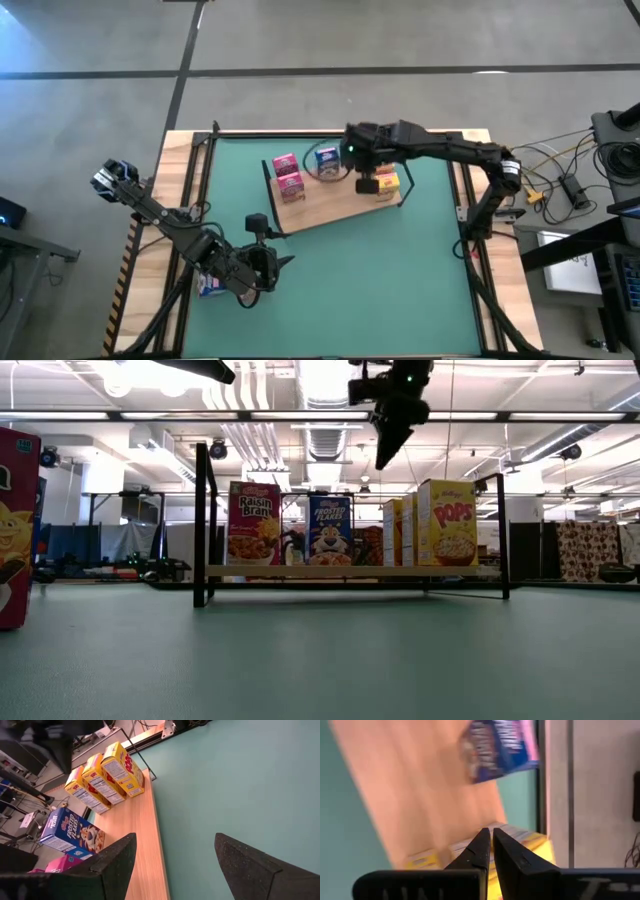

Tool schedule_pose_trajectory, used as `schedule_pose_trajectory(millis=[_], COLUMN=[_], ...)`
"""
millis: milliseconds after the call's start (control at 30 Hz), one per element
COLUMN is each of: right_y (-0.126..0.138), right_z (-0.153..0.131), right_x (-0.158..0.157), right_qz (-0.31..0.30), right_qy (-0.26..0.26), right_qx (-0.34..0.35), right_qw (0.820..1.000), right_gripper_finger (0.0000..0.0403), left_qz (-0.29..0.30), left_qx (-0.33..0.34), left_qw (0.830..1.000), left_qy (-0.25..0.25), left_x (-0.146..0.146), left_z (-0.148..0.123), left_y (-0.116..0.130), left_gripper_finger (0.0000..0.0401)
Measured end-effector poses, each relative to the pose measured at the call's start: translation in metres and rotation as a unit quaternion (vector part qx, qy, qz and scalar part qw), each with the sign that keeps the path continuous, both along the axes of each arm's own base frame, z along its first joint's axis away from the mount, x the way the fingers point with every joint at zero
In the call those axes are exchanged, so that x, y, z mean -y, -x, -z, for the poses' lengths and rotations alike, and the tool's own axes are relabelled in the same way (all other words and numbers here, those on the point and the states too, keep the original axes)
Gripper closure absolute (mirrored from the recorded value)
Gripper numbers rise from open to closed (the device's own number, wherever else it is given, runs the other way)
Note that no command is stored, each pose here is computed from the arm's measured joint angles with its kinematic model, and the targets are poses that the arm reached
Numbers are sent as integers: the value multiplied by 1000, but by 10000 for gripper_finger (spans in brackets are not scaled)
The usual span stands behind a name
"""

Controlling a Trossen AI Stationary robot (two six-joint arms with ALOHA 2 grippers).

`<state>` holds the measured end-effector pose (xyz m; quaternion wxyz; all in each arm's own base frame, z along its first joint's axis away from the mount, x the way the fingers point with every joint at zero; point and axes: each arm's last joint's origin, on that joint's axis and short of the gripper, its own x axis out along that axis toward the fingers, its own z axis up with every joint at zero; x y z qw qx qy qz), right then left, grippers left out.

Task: Stack cereal on shelf
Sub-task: Adjust the yellow cereal box on the shelf

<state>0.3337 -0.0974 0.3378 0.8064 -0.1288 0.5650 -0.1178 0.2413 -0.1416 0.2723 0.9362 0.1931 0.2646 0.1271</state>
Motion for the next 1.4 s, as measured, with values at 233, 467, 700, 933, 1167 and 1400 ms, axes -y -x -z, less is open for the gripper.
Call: schedule_pose_trajectory(millis=[233,467,700,933,1167,1400], right_y=[4,-2,-5,-3,0,2], right_z=[12,25,29,30,34,35], right_x=[39,54,56,61,67,70], right_qz=[47,45,43,51,60,64], right_qy=[-3,-4,-3,-1,-3,-2], right_qx=[-14,-25,-28,-29,-35,-37], right_qw=[999,999,999,998,998,997], right_gripper_finger=[390,390,390,390,390,390], left_qz=[0,0,0,0,0,0], left_qx=[0,0,0,0,0,0], left_qw=[1000,1000,1000,1000,1000,1000], left_qy=[0,0,0,0,0,0], left_x=[0,0,0,0,0,0], left_z=[0,0,0,0,0,0], left_y=[0,0,0,0,0,0], left_gripper_finger=[149,149,149,149,149,149])
